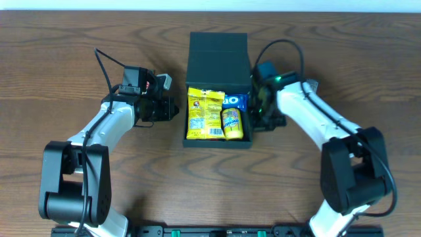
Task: Pack container
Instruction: 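Withdraw the right gripper from the box, then reach the right gripper to the small blue pack and grasp it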
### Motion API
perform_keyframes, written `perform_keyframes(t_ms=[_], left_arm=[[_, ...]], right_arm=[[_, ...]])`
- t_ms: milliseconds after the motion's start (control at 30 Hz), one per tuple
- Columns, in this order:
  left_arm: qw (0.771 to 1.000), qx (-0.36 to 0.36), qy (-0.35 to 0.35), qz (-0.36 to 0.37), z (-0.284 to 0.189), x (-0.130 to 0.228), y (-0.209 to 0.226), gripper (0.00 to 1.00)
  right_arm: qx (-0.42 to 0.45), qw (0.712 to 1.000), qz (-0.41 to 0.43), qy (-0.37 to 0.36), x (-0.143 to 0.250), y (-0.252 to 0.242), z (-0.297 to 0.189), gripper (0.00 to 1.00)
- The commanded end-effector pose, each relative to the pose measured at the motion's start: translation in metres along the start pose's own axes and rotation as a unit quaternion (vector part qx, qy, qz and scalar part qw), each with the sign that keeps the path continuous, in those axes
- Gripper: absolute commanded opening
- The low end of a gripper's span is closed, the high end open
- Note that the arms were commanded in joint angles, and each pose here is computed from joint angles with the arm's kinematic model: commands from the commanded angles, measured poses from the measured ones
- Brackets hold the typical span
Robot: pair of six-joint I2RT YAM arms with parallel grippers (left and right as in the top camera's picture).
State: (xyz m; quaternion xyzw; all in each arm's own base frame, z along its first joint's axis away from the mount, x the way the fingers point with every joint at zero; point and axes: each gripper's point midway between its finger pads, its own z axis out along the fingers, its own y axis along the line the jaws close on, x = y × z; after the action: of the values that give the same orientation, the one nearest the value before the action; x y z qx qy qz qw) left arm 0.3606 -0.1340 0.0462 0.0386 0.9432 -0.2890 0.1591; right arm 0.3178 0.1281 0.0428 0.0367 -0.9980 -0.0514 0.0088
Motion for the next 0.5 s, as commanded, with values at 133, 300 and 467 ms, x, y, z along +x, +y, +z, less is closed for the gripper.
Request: perform_keyframes(t_ms=[133, 300, 467], left_arm=[[1.000, -0.003, 0.002, 0.001, 0.001, -0.001, 0.001, 0.05], [1.000, -0.006, 0.021, -0.013, 0.001, 0.009, 0.001, 0.05], [0.999, -0.006, 0.038, -0.021, 0.003, 0.018, -0.002, 0.06]], right_arm=[[0.094, 0.981, 0.116, -0.126, -0.066, -0.100, -0.044, 0.02], [0.107, 0.949, 0.234, -0.182, -0.084, -0.169, -0.059, 0.02], [0.100, 0.934, 0.270, -0.210, -0.091, -0.200, -0.067, 0.02]])
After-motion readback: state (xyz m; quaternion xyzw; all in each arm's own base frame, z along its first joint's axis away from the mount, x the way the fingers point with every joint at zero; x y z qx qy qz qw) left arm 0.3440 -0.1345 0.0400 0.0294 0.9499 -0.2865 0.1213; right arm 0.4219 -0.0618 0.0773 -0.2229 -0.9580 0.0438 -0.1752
